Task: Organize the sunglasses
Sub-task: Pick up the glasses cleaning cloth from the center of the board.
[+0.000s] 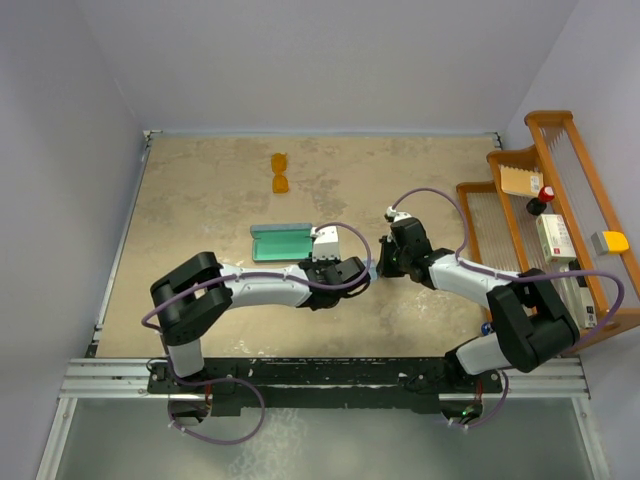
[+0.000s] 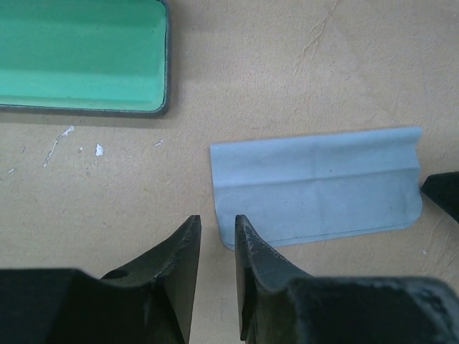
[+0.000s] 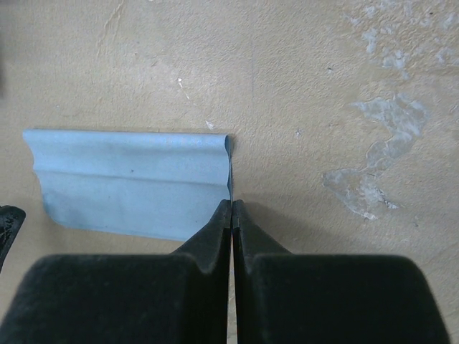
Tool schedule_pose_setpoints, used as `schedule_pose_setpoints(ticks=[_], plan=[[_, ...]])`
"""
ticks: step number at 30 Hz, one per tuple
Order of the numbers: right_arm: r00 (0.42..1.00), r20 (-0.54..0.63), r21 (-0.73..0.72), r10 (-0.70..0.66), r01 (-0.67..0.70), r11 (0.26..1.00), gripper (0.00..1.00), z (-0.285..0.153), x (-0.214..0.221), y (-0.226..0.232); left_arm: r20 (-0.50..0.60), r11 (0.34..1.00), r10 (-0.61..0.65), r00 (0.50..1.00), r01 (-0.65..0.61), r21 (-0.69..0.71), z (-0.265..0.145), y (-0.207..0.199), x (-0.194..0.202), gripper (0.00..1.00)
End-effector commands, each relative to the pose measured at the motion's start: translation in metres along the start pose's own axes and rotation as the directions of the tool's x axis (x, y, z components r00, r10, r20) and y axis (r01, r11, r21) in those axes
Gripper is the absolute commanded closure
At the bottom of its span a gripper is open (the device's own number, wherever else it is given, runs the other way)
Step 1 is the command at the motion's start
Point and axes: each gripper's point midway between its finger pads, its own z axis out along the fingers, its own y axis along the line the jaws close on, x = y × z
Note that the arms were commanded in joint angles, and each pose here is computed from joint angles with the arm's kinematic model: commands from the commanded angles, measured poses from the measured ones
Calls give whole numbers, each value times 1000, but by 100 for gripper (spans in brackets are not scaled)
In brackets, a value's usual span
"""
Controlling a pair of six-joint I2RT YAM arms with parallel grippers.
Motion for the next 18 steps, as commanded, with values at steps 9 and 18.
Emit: schedule_pose_setpoints(ticks=[9, 18], plan=[[999, 52, -31, 8, -7, 1000, 100, -6, -10, 8, -20, 999, -52, 998, 51, -11, 5, -20, 2, 75], [999, 51, -38, 8, -6, 999, 100, -6, -10, 9, -47, 998, -40, 998, 38, -40, 8, -12, 13, 76]])
